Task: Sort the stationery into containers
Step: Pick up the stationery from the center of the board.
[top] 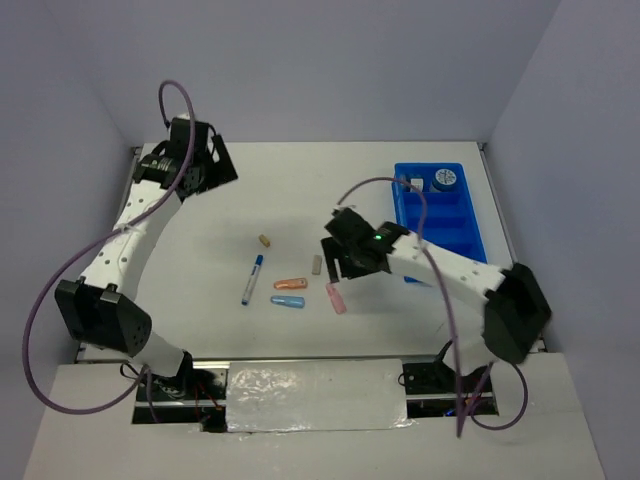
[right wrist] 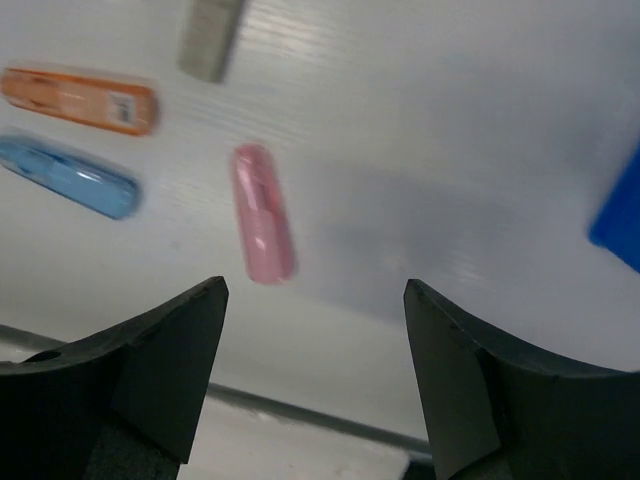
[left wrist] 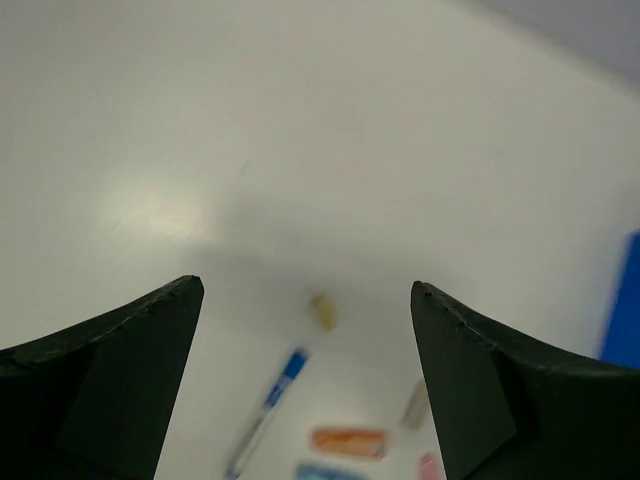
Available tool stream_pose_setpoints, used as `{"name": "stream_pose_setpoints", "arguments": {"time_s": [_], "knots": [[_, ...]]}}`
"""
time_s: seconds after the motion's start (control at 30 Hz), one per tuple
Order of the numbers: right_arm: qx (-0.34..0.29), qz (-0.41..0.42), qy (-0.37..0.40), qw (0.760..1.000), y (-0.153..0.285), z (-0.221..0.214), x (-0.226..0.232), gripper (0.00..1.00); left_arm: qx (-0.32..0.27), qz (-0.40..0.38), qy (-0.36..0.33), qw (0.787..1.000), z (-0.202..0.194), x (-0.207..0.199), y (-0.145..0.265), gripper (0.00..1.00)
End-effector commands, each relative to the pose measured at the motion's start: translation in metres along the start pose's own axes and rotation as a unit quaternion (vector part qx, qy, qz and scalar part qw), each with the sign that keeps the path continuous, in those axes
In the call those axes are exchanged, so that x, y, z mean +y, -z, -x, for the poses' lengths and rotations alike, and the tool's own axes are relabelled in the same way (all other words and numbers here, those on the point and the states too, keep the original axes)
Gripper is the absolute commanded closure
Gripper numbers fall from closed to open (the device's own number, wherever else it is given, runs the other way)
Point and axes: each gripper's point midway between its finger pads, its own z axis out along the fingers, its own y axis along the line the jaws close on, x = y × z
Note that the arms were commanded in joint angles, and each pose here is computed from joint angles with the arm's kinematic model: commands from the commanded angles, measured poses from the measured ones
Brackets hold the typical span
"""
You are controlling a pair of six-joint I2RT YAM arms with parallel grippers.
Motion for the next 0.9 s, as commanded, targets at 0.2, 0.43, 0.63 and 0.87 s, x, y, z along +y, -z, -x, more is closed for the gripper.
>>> {"name": "stream_pose_setpoints", "arguments": {"time_s": [0.2,0.43,0.63,0.87], "knots": [[0.041,0.008,0.059,0.997,-0.070,-0.013,0.078,0.26,0.130,0.045,-0.088,0.987,-0.101,0.089,0.066,0.02],[0.065,-0.024,0.046,0.997,-0.092,-0.044,0.069,0.32,0.138,0.046,-0.118,0.982,-0.113,0.103,0.080,0.01],[0.077,-0.042,0.026,0.996,-0.099,-0.069,0.056,0.33,0.147,0.025,-0.115,0.982,-0.121,0.098,0.082,0.01],[0.085,-0.035,0.023,0.996,-0.101,-0.083,0.055,0.69,0.163,0.004,-0.115,0.980,-0.123,0.088,0.079,0.01]]}}
